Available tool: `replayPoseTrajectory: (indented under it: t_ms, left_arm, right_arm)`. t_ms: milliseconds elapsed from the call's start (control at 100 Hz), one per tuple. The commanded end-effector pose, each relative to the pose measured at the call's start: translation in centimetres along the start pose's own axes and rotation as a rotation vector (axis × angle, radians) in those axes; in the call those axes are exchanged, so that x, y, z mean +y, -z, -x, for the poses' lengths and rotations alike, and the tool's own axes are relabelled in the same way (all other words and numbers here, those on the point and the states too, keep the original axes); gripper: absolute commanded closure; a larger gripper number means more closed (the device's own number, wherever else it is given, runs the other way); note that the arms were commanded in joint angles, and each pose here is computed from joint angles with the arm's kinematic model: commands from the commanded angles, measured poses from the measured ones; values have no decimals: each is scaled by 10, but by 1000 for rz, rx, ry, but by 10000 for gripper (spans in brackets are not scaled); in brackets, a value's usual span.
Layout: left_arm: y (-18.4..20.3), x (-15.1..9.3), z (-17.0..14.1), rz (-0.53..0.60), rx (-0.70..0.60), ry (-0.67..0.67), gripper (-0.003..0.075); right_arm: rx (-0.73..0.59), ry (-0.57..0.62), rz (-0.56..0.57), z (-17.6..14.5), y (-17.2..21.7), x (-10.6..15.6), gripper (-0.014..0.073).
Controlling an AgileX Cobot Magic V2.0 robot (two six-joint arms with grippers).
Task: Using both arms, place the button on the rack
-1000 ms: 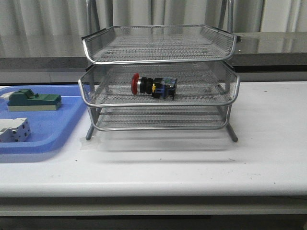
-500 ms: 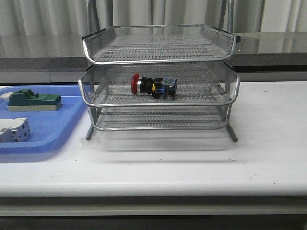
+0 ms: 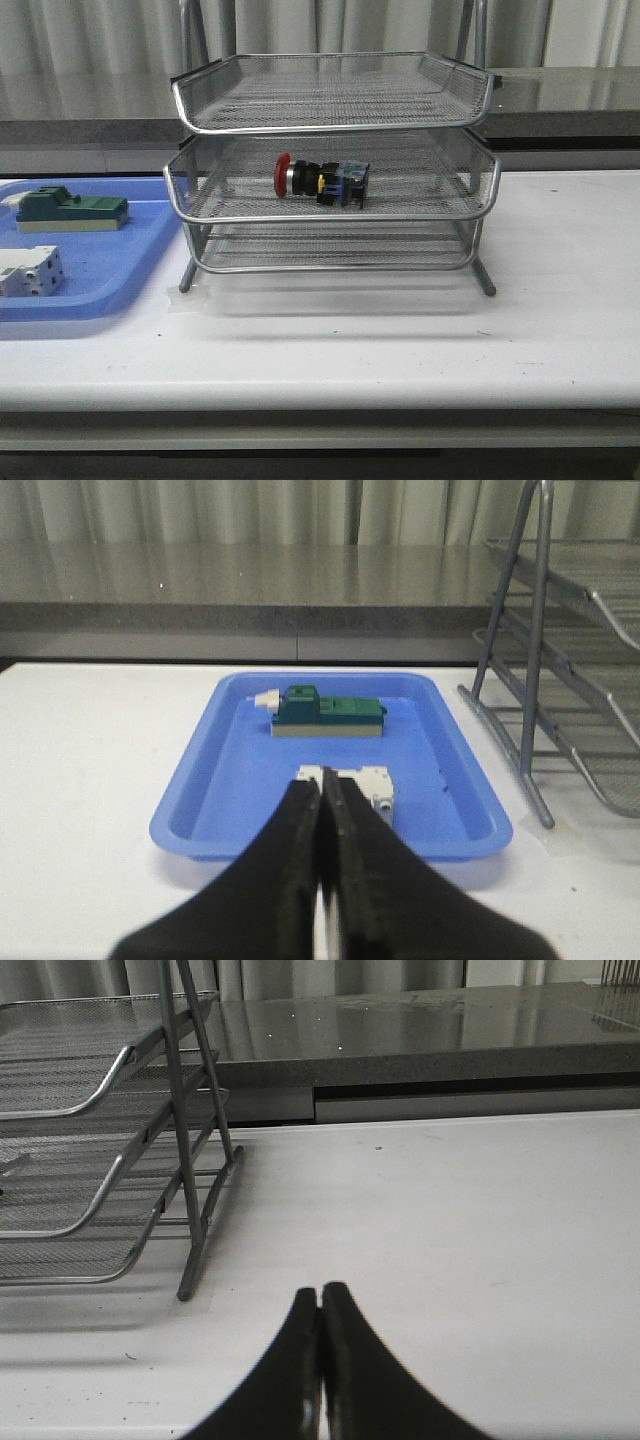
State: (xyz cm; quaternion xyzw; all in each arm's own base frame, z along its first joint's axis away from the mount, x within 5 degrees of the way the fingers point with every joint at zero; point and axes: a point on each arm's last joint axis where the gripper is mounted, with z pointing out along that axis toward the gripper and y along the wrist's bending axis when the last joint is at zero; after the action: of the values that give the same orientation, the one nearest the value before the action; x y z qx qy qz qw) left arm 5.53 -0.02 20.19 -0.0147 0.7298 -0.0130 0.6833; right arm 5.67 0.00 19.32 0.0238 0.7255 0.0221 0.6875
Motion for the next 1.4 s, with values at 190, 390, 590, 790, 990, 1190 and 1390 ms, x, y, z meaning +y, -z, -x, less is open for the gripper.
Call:
replayPoseTrajectory:
  t_ms: [190,390,590,790,990,1190,1390]
  left_arm:
    - [0,-2,0,-47,-174,16,740]
    - [0,-3,-1,-63,-171,8,740]
    - [0,-3,-1,-65,-170,44,740]
    - [0,-3,-1,-65,-170,44,740]
    - [0,-3,-1,-65,-170,44,740]
    - [0,-3,-1,-65,-170,44,740]
    - [0,-3,-1,-65,-170,44,740]
  right_arm:
    - [-118,18,7,14,3,1,655]
    - [-118,18,7,14,3,1,655]
    - [-118,18,7,14,3,1,655]
    - [-118,18,7,14,3,1,655]
    - [-118,18,7,14,3,1,655]
    - [-118,18,7,14,3,1,655]
    - [-118,18,7,14,3,1,655]
